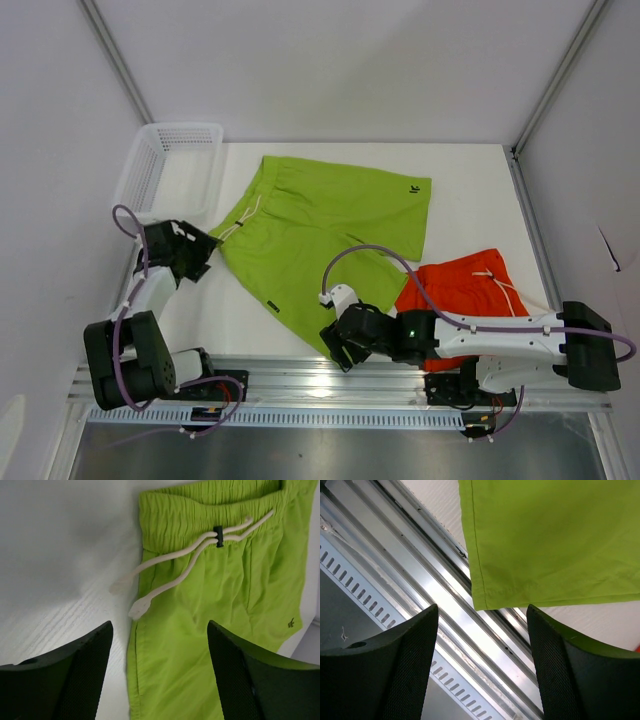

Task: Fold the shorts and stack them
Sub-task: Fold the shorts

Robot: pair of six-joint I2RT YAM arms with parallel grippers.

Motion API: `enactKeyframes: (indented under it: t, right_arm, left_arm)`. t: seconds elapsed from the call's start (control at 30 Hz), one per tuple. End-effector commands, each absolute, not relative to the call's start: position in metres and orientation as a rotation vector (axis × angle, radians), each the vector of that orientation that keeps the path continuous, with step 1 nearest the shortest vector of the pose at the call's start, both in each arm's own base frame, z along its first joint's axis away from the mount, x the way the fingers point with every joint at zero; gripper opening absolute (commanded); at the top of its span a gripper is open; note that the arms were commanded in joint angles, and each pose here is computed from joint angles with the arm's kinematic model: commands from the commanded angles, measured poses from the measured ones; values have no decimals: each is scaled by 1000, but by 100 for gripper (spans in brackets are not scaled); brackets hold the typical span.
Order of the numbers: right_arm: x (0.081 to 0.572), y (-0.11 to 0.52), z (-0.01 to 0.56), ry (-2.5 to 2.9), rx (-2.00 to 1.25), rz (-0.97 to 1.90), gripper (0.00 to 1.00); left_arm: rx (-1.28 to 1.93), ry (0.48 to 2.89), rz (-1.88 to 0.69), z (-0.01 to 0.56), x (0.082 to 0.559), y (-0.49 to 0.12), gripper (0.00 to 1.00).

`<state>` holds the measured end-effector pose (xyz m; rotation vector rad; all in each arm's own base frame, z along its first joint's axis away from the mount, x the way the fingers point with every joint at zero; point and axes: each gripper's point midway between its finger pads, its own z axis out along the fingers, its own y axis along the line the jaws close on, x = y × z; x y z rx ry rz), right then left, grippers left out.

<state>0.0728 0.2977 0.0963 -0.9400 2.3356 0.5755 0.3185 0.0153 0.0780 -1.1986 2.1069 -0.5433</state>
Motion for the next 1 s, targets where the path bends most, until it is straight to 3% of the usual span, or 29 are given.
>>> enactKeyframes:
  t: [0.0, 0.77, 0.97]
  right_arm:
    - [75, 302, 101, 2311, -906, 584, 72]
    - [68, 300, 112, 2296, -898, 619, 73]
    - [65, 296, 109, 2302, -910, 598, 72]
  left_arm:
    - [-980, 2085, -544, 92, 337, 6, 76]
    - [-1110, 2299, -319, 48, 385, 11, 74]
    - [-1133, 2334, -249, 37, 397, 20, 65]
